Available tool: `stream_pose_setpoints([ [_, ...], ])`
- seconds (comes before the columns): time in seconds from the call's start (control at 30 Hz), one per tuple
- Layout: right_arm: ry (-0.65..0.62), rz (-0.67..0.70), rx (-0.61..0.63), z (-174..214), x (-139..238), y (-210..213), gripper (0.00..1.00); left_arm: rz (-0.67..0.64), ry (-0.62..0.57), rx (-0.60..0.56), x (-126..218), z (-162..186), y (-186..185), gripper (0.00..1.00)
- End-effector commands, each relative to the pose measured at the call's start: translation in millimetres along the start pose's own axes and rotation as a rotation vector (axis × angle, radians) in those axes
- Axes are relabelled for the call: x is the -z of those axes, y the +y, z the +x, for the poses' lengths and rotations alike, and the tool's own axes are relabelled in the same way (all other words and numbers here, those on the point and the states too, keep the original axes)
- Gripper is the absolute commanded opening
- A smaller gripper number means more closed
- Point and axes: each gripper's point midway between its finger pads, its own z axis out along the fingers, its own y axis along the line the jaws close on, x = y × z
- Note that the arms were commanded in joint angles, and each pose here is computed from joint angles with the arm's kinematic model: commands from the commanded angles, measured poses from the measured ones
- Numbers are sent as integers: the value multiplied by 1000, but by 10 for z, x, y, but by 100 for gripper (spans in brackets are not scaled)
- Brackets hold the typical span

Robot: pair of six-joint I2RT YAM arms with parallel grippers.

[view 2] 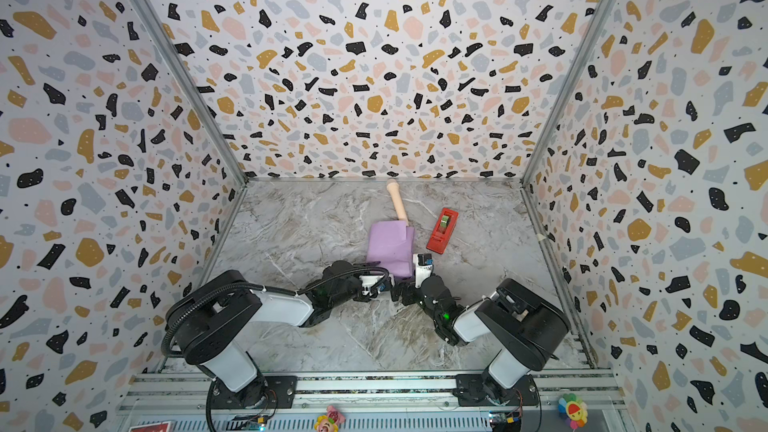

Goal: Wrap the gift box in paper
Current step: 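Release the paper and move the right gripper to the red tape dispenser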

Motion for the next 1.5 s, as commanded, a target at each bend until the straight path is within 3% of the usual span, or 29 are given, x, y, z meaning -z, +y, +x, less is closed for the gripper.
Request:
stream_pose_setpoints([
  [0.0, 33, 37, 9, 54, 147, -140, 99, 37, 42, 15, -36, 120, -93, 60],
  [0.13, 54, 91, 34, 36, 310, -337, 99, 35, 44, 14, -36, 130, -85, 59],
  [0.3, 44, 131, 28, -275, 450, -546, 96, 38, 47, 13, -33, 138, -87, 58],
  [0.6, 113, 172, -230, -966, 527, -991, 93, 38, 51, 11, -35, 143, -85, 58],
  [0.83, 124, 138, -458, -1282, 263, -1342, 83, 36, 56, 12, -25, 151, -82, 58],
  [1.13, 233, 33, -513, -1318, -286, -1446, 65, 37, 54, 15, -24, 145, -80, 58],
  [1.47, 293, 3, -562, -1180, -559, -1553, 52, 38, 55, 16, -38, 146, -80, 58],
])
